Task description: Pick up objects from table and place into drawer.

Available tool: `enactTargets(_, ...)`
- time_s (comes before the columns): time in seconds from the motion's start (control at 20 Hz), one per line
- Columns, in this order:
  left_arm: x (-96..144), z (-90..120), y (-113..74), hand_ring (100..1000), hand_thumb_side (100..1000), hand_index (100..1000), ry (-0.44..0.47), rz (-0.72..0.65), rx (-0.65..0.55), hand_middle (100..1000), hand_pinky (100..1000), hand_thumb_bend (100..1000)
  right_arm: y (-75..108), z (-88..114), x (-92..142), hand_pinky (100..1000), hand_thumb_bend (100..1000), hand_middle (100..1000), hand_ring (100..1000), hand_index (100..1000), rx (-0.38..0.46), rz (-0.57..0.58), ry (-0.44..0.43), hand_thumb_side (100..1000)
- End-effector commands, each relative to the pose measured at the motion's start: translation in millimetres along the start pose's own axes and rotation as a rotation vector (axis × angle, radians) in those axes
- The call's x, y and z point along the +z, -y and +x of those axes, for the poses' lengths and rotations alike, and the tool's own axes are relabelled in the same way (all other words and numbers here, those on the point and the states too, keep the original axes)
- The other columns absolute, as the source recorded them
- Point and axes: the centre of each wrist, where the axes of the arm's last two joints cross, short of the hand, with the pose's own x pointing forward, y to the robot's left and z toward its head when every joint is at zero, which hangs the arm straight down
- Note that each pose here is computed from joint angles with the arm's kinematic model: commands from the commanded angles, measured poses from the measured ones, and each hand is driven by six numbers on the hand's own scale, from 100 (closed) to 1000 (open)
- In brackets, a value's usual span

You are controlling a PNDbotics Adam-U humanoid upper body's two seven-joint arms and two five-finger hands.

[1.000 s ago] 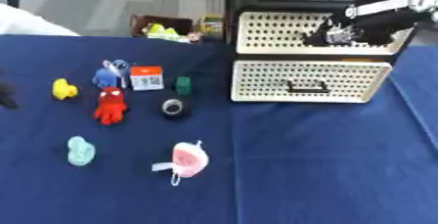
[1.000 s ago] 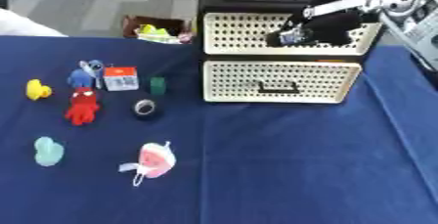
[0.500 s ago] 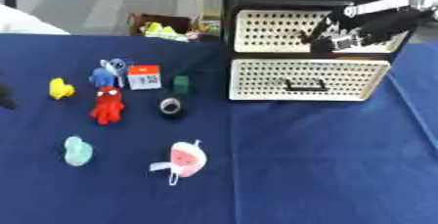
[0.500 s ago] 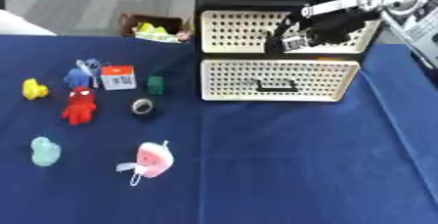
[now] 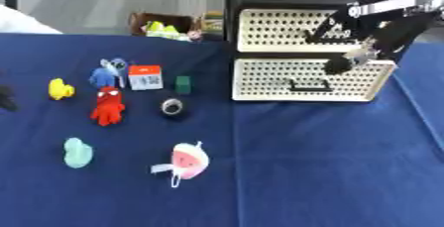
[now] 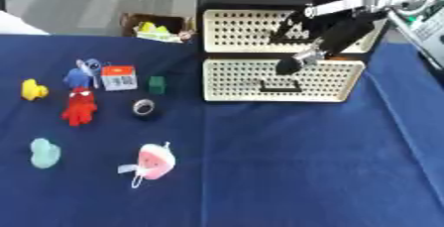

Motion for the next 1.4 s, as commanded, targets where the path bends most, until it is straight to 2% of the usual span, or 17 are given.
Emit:
enactTargets(0.05,-4.5,7.8,-2.2,517,987,823,0.033,-0.013,-0.014,575,426,100,10.9,-6.2,17.2,100,634,100,100,905,0.026,-0.035,-0.048,793)
enactTargets(0.55,-4.3,7.7,-2.2,516,989,822,0.032,-0.012,-0.013,574,426,100,21.6,-13.6,32.1,100,612,100,100,906,0.029,-0.093,-0.101,798)
enactTargets(1.0,-4.1,7.5,-1.5,515,990,823,0.031,-0.011,-0.008,573,425,100,14.4,-14.6,25.2,100,608,100,100,928,0.064,-0.057,-0.127,785)
enactTargets(1.25,-4.1,7.5,-1.5,515,990,823,0.031,-0.012,-0.009,573,425,100,14.0,-14.3,24.4,100,608,100,100,928,0.066,-0.054,-0.128,785)
enactTargets(1.4,-4.7,7.7,-0.8,514,994,821,0.033,-0.010,-0.004,572,424,100,9.5,-16.3,16.1,100,612,100,100,930,0.051,-0.032,-0.135,789)
